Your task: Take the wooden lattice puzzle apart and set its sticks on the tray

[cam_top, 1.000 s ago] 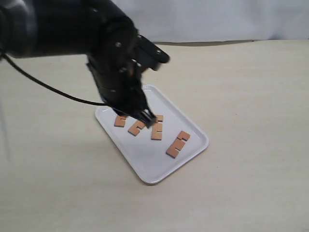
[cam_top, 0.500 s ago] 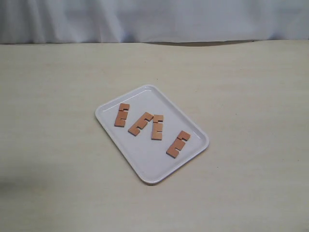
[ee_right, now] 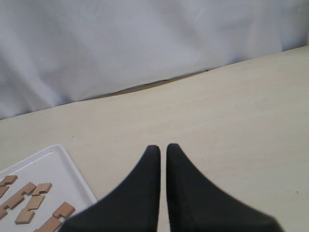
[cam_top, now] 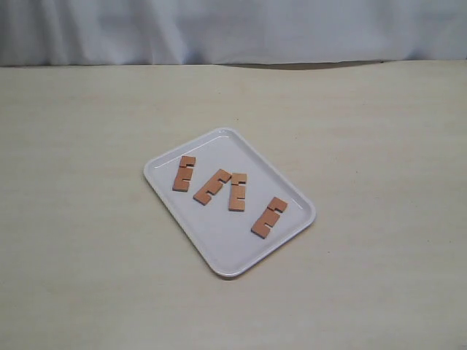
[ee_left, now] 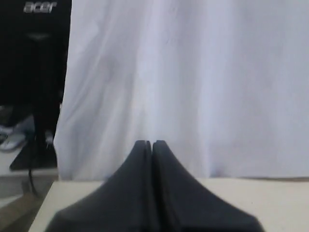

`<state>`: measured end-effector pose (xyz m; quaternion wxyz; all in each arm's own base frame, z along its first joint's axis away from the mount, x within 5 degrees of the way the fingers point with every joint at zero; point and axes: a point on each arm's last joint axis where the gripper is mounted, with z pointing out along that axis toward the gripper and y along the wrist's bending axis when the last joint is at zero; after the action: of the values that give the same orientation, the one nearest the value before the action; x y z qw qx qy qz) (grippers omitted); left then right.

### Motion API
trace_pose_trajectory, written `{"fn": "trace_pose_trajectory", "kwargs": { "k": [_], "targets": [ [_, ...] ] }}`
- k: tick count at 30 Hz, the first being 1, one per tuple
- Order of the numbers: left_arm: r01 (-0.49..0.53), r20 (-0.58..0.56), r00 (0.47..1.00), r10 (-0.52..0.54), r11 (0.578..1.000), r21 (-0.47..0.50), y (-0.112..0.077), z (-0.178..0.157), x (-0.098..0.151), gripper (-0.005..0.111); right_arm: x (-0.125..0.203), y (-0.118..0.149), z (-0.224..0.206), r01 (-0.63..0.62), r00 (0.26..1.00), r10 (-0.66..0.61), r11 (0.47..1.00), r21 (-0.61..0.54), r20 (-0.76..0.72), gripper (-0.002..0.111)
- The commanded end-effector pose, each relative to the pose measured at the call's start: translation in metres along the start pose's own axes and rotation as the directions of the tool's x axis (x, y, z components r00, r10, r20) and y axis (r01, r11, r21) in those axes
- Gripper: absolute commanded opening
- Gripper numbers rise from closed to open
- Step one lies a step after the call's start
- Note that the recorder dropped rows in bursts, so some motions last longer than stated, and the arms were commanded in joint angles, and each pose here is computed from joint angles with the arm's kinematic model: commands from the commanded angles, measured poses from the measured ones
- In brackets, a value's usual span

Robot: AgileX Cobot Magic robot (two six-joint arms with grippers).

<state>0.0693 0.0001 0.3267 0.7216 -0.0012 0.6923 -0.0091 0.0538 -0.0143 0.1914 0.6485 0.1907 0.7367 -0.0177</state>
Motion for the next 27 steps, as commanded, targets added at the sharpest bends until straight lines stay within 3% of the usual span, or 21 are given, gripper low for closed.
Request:
{"fn": "trace_pose_trajectory", "kwargs": {
  "k": [1, 6, 8, 14, 17, 27],
  "targets": [
    [-0.008, 0.199, 0.98, -0.004, 0.998, 0.059, -0.002, -0.028, -0.004, 0.0, 0.0, 0.0, 0.0, 0.008, 1.0, -0.008, 1.0, -0.002, 0.003, 0.004],
    [0.013, 0.332, 0.942, -0.04, 0.996, 0.084, 0.0, -0.056, -0.009, 0.0, 0.0, 0.0, 0.0, 0.008, 1.0, -0.008, 1.0, -0.002, 0.003, 0.004],
    [0.024, 0.327, 0.944, -0.054, 0.995, 0.094, -0.001, -0.056, -0.009, 0.0, 0.0, 0.0, 0.0, 0.008, 1.0, -0.008, 1.0, -0.002, 0.003, 0.004],
    [0.196, 0.238, 0.942, -0.236, 0.964, 0.177, -0.003, -0.055, -0.004, 0.0, 0.0, 0.0, 0.0, 0.008, 1.0, -0.008, 1.0, -0.002, 0.01, 0.004],
    [0.231, 0.147, 0.955, -0.257, 0.958, 0.171, -0.004, -0.048, 0.014, 0.0, 0.0, 0.0, 0.0, 0.008, 1.0, -0.008, 1.0, -0.002, 0.01, 0.004],
    [0.184, 0.103, 0.974, -0.2, 0.972, 0.144, -0.006, -0.021, 0.094, 0.0, 0.0, 0.0, 0.0, 0.008, 1.0, -0.008, 1.0, -0.002, 0.01, 0.004]
  ]
}}
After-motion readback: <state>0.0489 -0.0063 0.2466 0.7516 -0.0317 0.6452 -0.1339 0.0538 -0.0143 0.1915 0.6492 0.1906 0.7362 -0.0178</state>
